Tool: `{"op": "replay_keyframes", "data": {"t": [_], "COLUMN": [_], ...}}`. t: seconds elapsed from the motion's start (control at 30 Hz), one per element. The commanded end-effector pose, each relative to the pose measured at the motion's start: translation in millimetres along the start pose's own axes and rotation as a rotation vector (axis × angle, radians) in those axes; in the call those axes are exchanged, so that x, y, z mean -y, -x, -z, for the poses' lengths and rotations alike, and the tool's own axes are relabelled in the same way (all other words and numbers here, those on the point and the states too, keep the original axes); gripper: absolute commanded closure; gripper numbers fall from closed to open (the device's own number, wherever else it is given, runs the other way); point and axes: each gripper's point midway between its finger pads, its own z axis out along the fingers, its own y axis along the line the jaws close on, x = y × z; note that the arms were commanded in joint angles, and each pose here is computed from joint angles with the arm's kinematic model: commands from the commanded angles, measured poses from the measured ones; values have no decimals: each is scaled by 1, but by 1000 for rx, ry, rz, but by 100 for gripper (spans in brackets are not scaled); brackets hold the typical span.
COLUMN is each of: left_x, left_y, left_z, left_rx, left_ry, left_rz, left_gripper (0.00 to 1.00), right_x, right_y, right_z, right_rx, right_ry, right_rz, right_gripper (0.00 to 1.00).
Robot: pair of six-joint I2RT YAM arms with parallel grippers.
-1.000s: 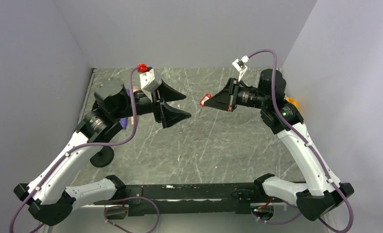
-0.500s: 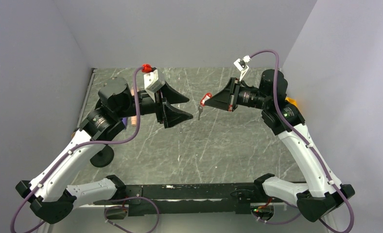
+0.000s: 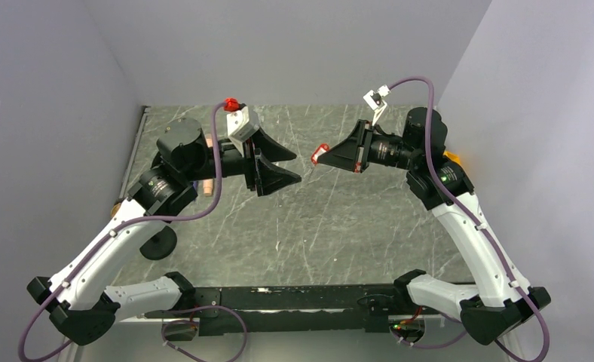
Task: Remove the keys from the keyring
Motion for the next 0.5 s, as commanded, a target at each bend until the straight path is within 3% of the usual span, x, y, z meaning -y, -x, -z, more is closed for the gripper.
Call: {"op": "replay_keyframes", "data": {"t": [0.0,0.47], "left_x": [6,-8], "left_y": [6,7], "left_z": [-3,-20], "left_rx": [32,51], "left_ry": [-32,8], "left_rz": [-1,64], "left_gripper": [37,48], "right_x": [-28,-36], "right_y": [18,21], "right_z": [10,14], "right_rx": [63,72], "right_ry": [33,43], "right_rz": [54,61], "right_gripper": [100,100]}}
